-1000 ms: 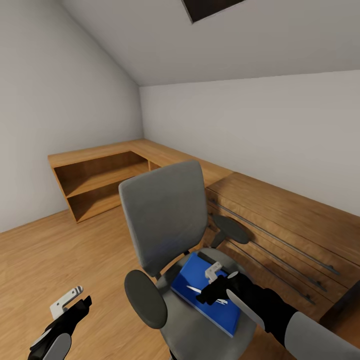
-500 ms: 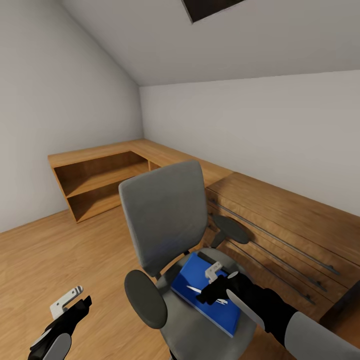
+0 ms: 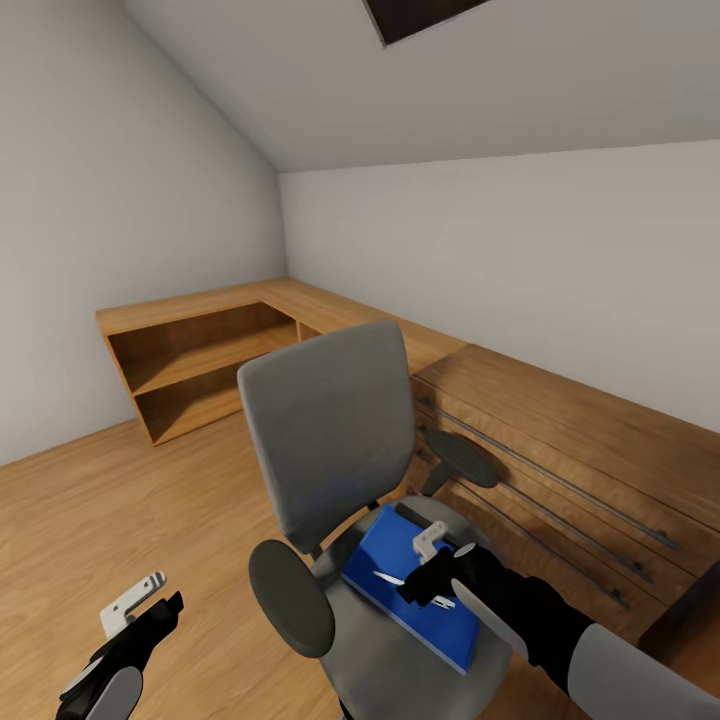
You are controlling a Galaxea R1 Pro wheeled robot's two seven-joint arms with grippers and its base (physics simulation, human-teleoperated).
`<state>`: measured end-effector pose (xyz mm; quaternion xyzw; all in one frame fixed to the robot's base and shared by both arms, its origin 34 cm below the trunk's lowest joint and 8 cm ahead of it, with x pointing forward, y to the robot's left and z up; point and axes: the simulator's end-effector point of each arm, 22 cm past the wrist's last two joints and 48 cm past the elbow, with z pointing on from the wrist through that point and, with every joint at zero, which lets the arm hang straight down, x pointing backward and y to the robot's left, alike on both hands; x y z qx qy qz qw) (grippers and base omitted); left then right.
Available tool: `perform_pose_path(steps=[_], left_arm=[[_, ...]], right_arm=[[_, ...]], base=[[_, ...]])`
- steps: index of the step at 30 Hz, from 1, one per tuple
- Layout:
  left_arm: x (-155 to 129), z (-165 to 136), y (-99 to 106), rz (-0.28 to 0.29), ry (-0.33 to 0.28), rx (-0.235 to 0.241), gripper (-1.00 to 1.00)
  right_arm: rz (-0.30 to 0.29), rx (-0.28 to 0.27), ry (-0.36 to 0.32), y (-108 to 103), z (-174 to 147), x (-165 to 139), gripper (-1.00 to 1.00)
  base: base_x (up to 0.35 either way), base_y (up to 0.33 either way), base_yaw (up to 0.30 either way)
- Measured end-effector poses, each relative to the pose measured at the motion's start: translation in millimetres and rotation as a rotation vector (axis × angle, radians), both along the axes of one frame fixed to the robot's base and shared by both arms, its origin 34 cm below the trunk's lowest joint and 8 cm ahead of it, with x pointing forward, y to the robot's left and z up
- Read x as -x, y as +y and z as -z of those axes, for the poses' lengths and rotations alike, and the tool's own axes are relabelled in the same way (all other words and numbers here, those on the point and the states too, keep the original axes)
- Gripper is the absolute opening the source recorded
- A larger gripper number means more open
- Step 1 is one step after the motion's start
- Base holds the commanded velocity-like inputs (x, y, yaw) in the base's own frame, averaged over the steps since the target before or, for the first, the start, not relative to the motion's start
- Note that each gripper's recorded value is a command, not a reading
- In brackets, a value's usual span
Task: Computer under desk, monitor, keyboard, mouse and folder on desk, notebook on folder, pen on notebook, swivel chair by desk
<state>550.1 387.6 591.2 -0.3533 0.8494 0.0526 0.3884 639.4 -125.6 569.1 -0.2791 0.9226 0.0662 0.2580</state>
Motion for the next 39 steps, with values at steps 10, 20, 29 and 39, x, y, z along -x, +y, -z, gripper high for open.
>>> perform_pose_path(steps=[10, 20, 29, 39], left_arm=[[1, 1, 0, 0.000, 0.003, 0.000, 1.00], [0, 0, -1, 0.001, 0.001, 0.003, 1.00], [0, 0, -2, 0.001, -0.001, 0.004, 1.00], [-1, 0, -2, 0.001, -0.002, 0.004, 1.00]], right_arm=[[0.000, 0.001, -0.001, 1, 0, 0, 1.00], [0.001, 0.002, -0.002, 1, 0, 0, 1.00], [0.013, 0.025, -0.011, -6, 1, -3, 1.00], [0.035, 0.055, -0.003, -17, 9, -2, 1.00]], base=[[-0.111, 0.000, 0.000], [-0.014, 0.000, 0.000], [0.000, 0.000, 0.000], [0.000, 0.000, 0.000]])
